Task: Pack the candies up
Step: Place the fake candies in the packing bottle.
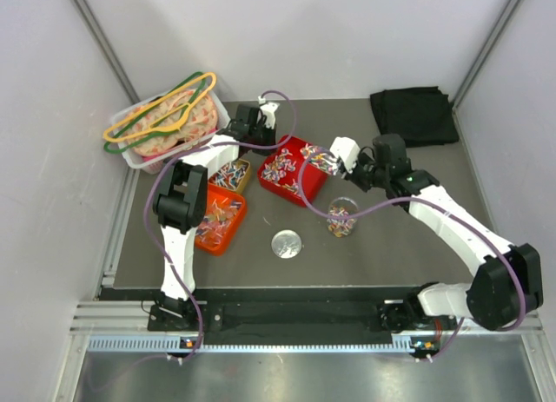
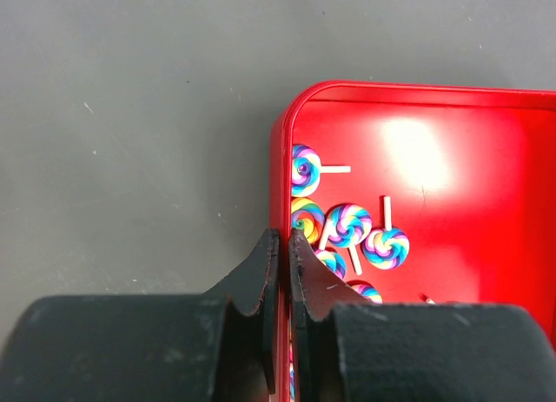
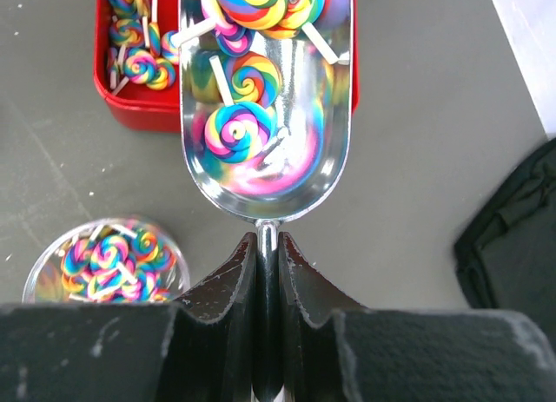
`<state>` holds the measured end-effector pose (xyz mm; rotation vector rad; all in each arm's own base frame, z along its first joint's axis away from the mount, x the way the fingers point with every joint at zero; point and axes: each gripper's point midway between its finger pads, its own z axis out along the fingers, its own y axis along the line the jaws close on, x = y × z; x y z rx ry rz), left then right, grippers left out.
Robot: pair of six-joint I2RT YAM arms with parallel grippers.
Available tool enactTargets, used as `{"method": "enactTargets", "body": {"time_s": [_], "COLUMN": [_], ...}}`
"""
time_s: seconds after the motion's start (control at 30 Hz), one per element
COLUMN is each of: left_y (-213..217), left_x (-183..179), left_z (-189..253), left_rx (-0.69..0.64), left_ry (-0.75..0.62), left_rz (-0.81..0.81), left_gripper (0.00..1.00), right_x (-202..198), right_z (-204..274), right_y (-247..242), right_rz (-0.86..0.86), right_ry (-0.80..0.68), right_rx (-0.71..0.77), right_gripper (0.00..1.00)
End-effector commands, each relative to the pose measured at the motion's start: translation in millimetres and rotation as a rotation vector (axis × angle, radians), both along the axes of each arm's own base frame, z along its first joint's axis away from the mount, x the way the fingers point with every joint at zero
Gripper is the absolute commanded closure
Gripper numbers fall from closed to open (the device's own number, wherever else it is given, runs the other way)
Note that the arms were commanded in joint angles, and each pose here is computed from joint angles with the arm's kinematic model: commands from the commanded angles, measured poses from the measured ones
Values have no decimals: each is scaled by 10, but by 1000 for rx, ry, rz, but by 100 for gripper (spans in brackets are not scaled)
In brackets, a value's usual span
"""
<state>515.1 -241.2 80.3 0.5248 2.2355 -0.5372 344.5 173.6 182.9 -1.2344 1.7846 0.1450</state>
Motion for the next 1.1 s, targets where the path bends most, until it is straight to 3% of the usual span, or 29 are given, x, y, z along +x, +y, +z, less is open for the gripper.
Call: {"method": "enactTargets", "body": {"time_s": [0.0,0.4,1.07], "left_y": [-100,-75,19], "left_x": [24,25,-9], "left_z": [605,545,546], "left_rx": [-83,-76,-52], "left_ry": [-92,-83,-75], "left_rz": [-36,-38,-37], "left_gripper": [100,100,100], "right_x": [-59,-245,-748], "right_z": [145,69,-19], "right_y": [-95,-324,-764], "right_rz": [-2,-37,-77], "right_ry": [-37,-23,47], "right_rx": [50,64,-75], "right_gripper": [100,100,100]}}
